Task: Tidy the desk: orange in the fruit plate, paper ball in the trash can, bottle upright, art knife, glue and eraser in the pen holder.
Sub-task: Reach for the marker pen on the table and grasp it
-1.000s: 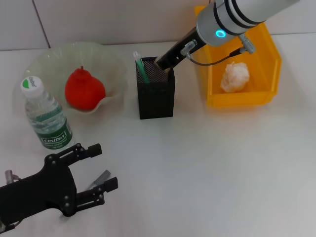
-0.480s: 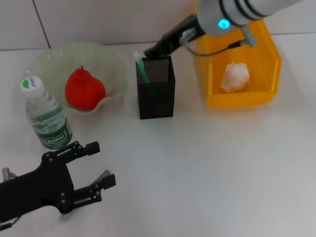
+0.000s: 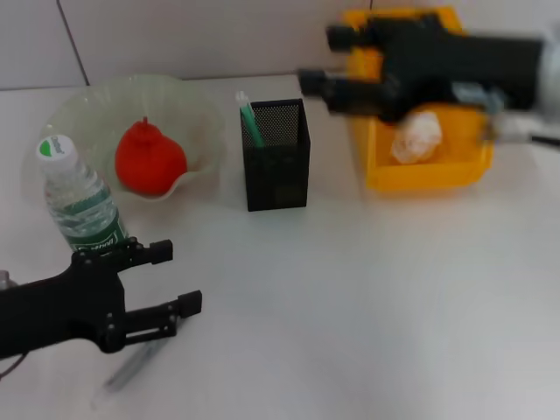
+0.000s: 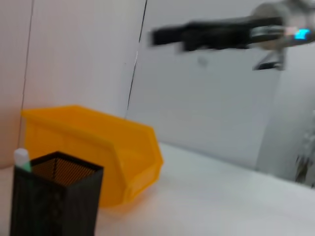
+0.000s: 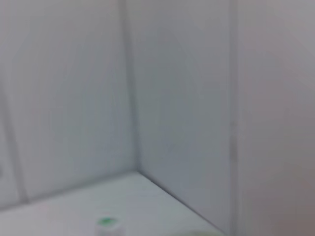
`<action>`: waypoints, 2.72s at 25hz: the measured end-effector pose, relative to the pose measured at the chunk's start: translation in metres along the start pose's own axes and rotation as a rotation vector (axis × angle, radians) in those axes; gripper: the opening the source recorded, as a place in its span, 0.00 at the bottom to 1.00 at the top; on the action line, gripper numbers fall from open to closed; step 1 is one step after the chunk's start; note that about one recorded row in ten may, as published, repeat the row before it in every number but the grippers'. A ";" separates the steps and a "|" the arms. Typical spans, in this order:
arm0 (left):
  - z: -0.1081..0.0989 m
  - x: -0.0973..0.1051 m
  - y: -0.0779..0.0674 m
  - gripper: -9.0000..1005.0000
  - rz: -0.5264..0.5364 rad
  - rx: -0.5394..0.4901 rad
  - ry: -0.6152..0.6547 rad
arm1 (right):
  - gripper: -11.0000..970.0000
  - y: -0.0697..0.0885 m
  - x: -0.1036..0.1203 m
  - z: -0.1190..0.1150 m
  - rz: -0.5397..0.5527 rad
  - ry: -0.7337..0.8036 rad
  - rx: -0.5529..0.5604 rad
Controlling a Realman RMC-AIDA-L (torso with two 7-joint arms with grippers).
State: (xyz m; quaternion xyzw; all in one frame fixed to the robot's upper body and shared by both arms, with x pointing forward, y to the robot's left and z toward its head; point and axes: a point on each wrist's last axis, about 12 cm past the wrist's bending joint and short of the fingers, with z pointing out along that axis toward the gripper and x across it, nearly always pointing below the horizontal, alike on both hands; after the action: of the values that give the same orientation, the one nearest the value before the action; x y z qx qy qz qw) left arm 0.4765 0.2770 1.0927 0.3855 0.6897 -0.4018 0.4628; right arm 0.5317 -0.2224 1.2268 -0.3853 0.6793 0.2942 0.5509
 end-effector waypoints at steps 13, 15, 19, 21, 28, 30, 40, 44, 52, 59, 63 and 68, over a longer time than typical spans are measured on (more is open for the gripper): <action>0.042 -0.052 -0.002 0.78 -0.060 -0.120 0.471 | 0.66 0.010 0.152 -0.120 0.096 -0.289 -0.060; 0.051 -0.060 -0.009 0.78 -0.065 -0.172 0.562 | 0.66 0.009 0.157 -0.123 0.098 -0.280 -0.042; 0.058 -0.067 -0.015 0.77 -0.062 -0.213 0.623 | 0.66 0.008 0.167 -0.131 0.114 -0.232 0.006; 0.066 -0.080 -0.029 0.77 -0.069 -0.243 0.698 | 0.66 0.006 0.172 -0.133 0.112 -0.202 0.036; 0.079 -0.090 -0.039 0.76 -0.110 -0.329 0.851 | 0.66 0.005 0.178 -0.129 0.099 -0.180 0.052; 0.084 -0.093 -0.040 0.76 -0.112 -0.336 0.872 | 0.66 0.005 0.178 -0.129 0.098 -0.178 0.050; 0.102 -0.101 -0.037 0.75 -0.136 -0.317 0.941 | 0.66 0.006 0.186 -0.127 0.122 -0.167 0.070; 0.109 -0.106 -0.023 0.75 -0.143 -0.340 0.953 | 0.66 0.007 0.187 -0.128 0.129 -0.168 0.075; 0.113 -0.099 -0.023 0.74 -0.108 -0.353 0.995 | 0.66 0.003 0.187 -0.122 0.134 -0.174 0.070; 0.120 -0.090 -0.016 0.73 -0.092 -0.375 1.017 | 0.66 0.001 0.187 -0.117 0.143 -0.174 0.073; 0.122 -0.087 -0.015 0.73 -0.092 -0.374 1.027 | 0.66 0.000 0.188 -0.117 0.146 -0.171 0.078; 0.123 -0.082 -0.014 0.72 -0.099 -0.373 1.045 | 0.66 0.000 0.188 -0.117 0.147 -0.170 0.080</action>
State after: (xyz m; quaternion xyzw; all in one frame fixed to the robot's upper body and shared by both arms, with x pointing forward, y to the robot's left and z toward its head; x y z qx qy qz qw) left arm 0.5273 0.1465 1.1430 0.4123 0.9042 -0.0496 0.1002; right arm 0.4524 -0.3558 1.0689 -0.2860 0.6677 0.3382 0.5984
